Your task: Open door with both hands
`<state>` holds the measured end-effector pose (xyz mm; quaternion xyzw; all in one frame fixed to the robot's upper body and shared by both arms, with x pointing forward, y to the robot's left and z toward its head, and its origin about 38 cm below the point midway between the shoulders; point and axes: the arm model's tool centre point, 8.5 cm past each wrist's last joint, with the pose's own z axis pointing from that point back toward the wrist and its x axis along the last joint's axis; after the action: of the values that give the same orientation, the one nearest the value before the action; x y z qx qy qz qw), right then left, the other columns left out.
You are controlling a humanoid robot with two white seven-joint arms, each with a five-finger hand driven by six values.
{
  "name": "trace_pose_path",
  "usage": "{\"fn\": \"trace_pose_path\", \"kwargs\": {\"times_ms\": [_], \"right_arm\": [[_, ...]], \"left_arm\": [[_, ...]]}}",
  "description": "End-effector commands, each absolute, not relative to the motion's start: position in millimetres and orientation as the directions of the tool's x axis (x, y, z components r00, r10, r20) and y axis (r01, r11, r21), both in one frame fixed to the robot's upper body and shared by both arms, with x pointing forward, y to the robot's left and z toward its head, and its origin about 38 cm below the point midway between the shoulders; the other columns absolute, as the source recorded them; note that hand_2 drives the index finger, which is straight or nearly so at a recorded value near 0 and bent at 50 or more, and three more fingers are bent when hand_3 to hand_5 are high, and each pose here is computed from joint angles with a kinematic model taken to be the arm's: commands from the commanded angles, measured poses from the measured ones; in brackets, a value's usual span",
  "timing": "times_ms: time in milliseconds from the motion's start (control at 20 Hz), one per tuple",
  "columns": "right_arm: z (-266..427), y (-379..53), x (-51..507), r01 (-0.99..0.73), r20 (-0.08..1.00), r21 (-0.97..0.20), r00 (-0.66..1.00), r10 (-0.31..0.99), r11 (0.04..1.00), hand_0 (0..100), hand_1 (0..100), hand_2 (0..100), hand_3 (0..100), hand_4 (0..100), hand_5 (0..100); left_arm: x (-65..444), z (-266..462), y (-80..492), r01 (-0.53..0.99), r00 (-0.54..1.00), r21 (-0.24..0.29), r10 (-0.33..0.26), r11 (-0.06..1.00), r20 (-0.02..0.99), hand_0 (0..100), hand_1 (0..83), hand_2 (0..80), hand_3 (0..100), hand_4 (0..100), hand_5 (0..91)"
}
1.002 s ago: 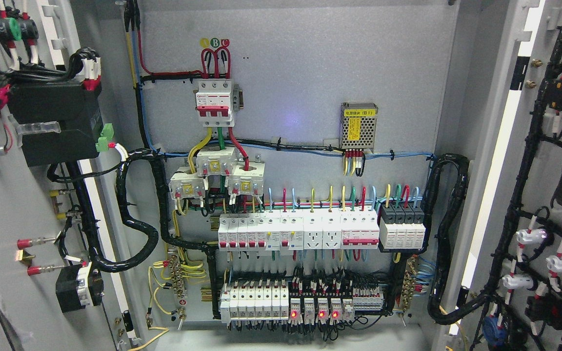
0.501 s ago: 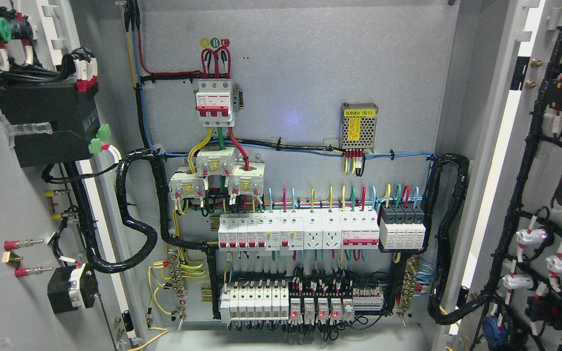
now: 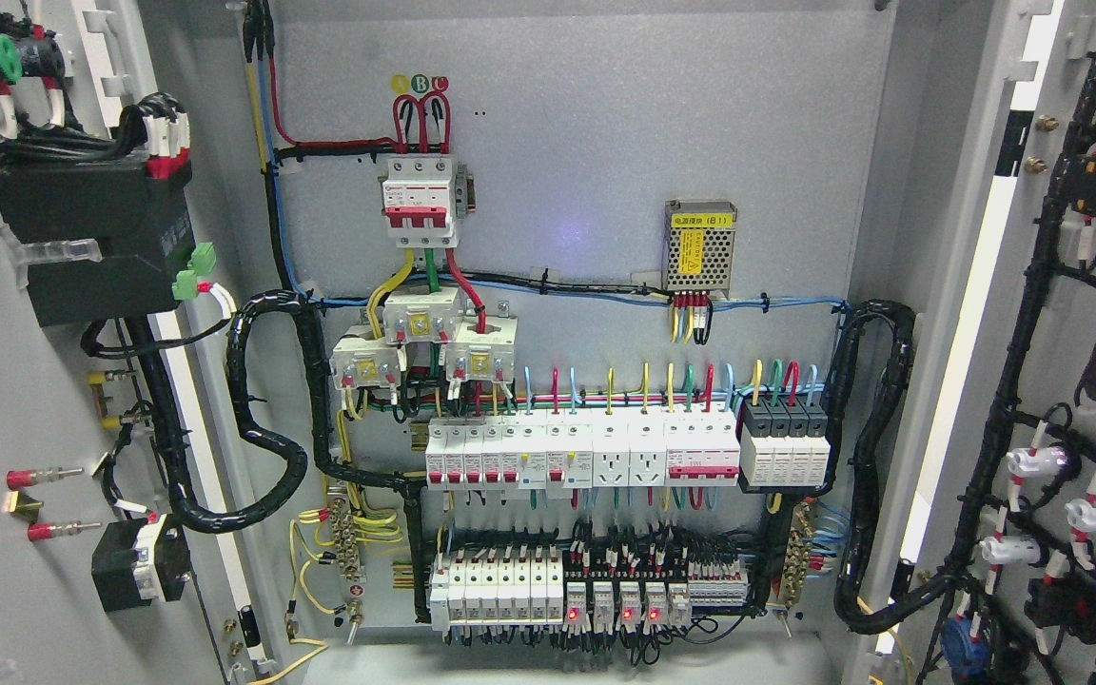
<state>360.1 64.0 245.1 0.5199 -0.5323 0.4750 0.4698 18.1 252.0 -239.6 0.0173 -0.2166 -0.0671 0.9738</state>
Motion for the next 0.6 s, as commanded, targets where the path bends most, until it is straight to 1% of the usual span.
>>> {"fn": "trace_pose_path", "kwargs": {"times_ms": [0,150,250,451,551], "right_arm": [[234.2,-8.2,389.0,-0.984,0.992,-0.004,-0.026,-0.120,0.177,19,0,0,0,0,0],[227.8,-38.3,384.0,-0.975,0.994,-0.046,-0.067,-0.088,0.219,19,0,0,0,0,0],[226.8,-53.1,377.3,-0.966,0.992,-0.055,-0.082,-0.095,0.252,19,0,0,0,0,0],[221.9,-78.1,367.4,-0.906,0.983,-0.044,-0.113,-0.141,0.420,19,0,0,0,0,0],[212.9,-91.9,357.3,-0.882,0.983,-0.049,-0.125,-0.132,0.469,19,0,0,0,0,0]], "left_arm": [[153.4,-158.0,240.4,0.270,0.579,0.124,-0.264,0.955,0.772,0,0.0,0.0,0,0,0.0],[172.1,-137.6,226.9,0.341,0.494,0.136,-0.301,0.930,0.816,0,0.0,0.0,0,0,0.0],[178.8,-125.3,217.0,0.396,0.441,0.145,-0.326,0.907,0.836,0,0.0,0.0,0,0,0.0],[190.8,-93.4,198.1,0.448,0.334,0.151,-0.322,0.881,0.886,0,0.0,0.0,0,0,0.0],[190.5,-71.7,187.1,0.494,0.265,0.157,-0.320,0.855,0.910,0,0.0,0.0,0,0,0.0]]}}
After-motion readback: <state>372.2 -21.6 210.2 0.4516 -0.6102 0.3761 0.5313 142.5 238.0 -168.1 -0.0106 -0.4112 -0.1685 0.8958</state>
